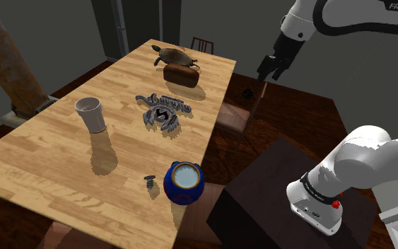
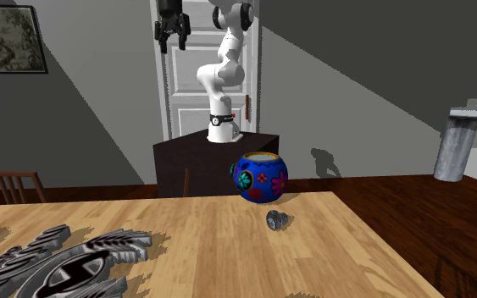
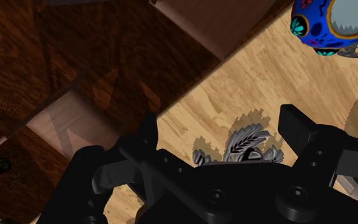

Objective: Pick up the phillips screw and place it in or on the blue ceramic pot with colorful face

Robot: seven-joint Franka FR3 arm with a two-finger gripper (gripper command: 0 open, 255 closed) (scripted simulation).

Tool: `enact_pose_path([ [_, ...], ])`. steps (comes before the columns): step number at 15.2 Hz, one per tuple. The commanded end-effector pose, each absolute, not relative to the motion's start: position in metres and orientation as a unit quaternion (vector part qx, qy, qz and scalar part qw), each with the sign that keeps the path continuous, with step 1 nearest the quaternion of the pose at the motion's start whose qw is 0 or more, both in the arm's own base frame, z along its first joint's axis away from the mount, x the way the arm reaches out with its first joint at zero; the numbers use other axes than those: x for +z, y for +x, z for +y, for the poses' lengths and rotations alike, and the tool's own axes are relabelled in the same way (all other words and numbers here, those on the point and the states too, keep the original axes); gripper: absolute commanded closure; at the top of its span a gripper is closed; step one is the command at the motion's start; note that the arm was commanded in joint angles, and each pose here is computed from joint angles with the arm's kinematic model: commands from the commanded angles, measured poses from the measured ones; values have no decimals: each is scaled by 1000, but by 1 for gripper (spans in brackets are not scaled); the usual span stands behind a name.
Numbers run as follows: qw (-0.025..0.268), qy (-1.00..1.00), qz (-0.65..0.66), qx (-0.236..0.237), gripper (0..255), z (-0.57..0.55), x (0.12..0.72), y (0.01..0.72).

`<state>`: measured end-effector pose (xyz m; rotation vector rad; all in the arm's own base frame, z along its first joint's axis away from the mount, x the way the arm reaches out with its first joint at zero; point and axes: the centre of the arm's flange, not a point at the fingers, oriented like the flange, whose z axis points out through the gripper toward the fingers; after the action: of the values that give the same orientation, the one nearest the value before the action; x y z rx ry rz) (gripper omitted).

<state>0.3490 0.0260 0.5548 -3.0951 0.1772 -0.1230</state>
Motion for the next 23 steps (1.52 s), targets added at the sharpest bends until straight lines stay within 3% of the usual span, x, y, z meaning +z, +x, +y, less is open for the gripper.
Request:
enact_pose_path([
  [1,19,-998,54,-38,0,47,539,358],
  [23,11,-1000,21,-16,0,250,346,442],
])
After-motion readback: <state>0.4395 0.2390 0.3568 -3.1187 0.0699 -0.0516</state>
